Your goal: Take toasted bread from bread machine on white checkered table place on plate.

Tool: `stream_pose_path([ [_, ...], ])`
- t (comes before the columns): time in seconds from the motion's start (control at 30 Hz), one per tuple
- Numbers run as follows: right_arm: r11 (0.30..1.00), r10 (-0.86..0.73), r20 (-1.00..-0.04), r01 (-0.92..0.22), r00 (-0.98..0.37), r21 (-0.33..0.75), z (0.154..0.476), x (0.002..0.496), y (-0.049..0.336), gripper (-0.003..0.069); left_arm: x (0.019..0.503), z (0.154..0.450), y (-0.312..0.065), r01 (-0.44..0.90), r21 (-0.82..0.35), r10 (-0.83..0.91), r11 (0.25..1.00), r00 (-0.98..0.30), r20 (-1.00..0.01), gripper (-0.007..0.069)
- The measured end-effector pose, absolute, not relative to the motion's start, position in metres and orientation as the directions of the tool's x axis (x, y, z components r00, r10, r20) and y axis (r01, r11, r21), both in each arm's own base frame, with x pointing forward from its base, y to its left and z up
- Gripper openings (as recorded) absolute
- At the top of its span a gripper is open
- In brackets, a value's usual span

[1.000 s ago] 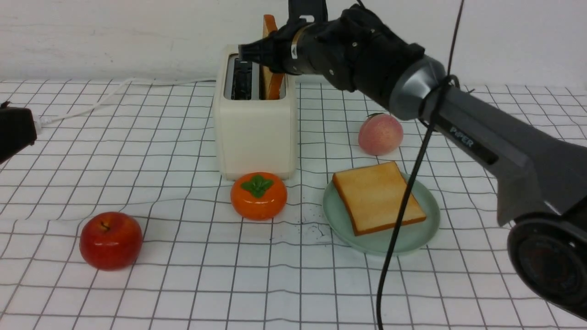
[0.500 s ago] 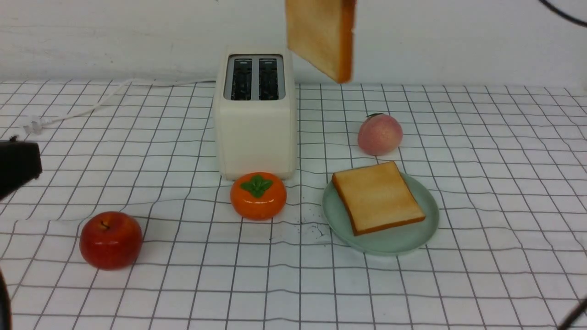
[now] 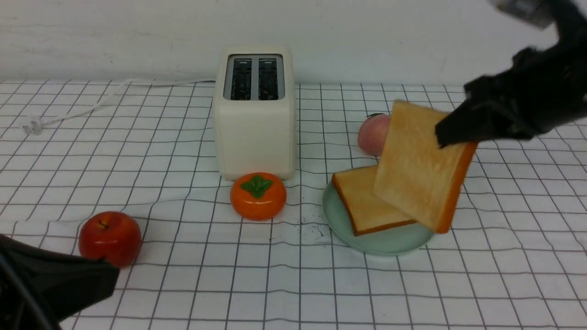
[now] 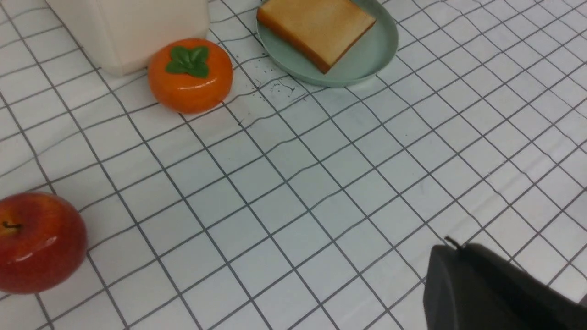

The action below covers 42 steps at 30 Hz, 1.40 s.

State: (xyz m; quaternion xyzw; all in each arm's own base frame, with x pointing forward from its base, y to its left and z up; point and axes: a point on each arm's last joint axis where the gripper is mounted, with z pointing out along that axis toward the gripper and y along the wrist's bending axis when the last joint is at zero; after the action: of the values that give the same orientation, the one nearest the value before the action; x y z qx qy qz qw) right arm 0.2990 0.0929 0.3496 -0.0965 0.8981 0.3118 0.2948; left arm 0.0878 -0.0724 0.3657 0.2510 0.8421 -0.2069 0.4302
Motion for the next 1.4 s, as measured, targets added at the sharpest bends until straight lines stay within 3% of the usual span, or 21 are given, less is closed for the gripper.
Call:
stream_pose_path([
  [0.3, 0.646, 0.271, -0.498, -0.228, -0.823, 0.729, 0.247, 0.375, 0.096, 0.0117, 0.097, 0.360, -0.079, 0.597, -0.133, 0.268, 0.791, -0.533, -0.802, -0.0013],
  [0.5, 0.653, 0.331, -0.434, -0.128, -0.838, 0.746, 0.207, 0.395, 0.086, 0.0117, 0.097, 0.360, -0.078, 0.598, -0.132, 0.268, 0.791, -0.532, -0.803, -0.0013],
  [0.63, 0.671, 0.319, -0.440, -0.128, -0.840, 0.730, 0.202, 0.397, 0.085, 0.0139, 0.097, 0.360, -0.078, 0.598, -0.132, 0.268, 0.791, -0.532, -0.803, -0.0013],
  [0.8, 0.707, 0.272, -0.463, -0.151, -0.844, 0.691, 0.200, 0.396, 0.077, 0.0309, 0.097, 0.360, -0.078, 0.598, -0.132, 0.268, 0.791, -0.532, -0.803, -0.0013],
  [0.9, 0.725, 0.277, -0.448, -0.121, -0.850, 0.678, 0.198, 0.396, 0.065, 0.0455, 0.097, 0.360, -0.078, 0.598, -0.132, 0.268, 0.791, -0.532, -0.803, -0.0013],
  [1.0, 0.751, 0.284, -0.436, -0.085, -0.854, 0.655, 0.204, 0.393, 0.048, 0.0519, 0.098, 0.361, -0.078, 0.595, -0.123, 0.264, 0.794, -0.520, -0.812, -0.0013],
  [1.1, 0.776, 0.275, -0.445, -0.077, -0.853, 0.626, 0.219, 0.386, 0.035, 0.0514, 0.099, 0.364, -0.077, 0.583, -0.118, 0.241, 0.804, -0.501, -0.831, -0.0013],
  [1.2, 0.815, 0.240, -0.477, -0.091, -0.846, 0.572, 0.253, 0.367, 0.021, 0.0462, 0.099, 0.372, -0.071, 0.540, -0.122, 0.163, 0.833, -0.449, -0.878, -0.0013],
  [1.27, 0.869, 0.142, -0.540, -0.156, -0.830, 0.469, 0.297, 0.335, 0.015, 0.0358, 0.092, 0.377, -0.060, 0.493, -0.132, 0.070, 0.860, -0.371, -0.926, -0.0013],
  [1.3, 0.871, 0.130, -0.539, -0.164, -0.832, 0.464, 0.300, 0.331, 0.016, 0.0350, 0.091, 0.378, -0.059, 0.492, -0.142, 0.055, 0.859, -0.364, -0.930, -0.0013],
  [1.33, 0.891, 0.064, -0.564, -0.207, -0.823, 0.404, 0.325, 0.307, 0.015, 0.0277, 0.082, 0.378, -0.049, 0.467, -0.163, -0.018, 0.869, -0.299, -0.954, -0.0013],
  [1.37, 0.893, 0.059, -0.575, -0.214, -0.816, 0.395, 0.331, 0.301, 0.016, 0.0258, 0.082, 0.376, -0.049, 0.465, -0.155, -0.010, 0.872, -0.299, -0.954, -0.0013],
  [1.4, 0.905, -0.001, -0.591, -0.252, -0.807, 0.342, 0.351, 0.274, 0.016, 0.0183, 0.071, 0.372, -0.039, 0.454, -0.188, -0.090, 0.871, -0.229, -0.969, -0.0013],
])
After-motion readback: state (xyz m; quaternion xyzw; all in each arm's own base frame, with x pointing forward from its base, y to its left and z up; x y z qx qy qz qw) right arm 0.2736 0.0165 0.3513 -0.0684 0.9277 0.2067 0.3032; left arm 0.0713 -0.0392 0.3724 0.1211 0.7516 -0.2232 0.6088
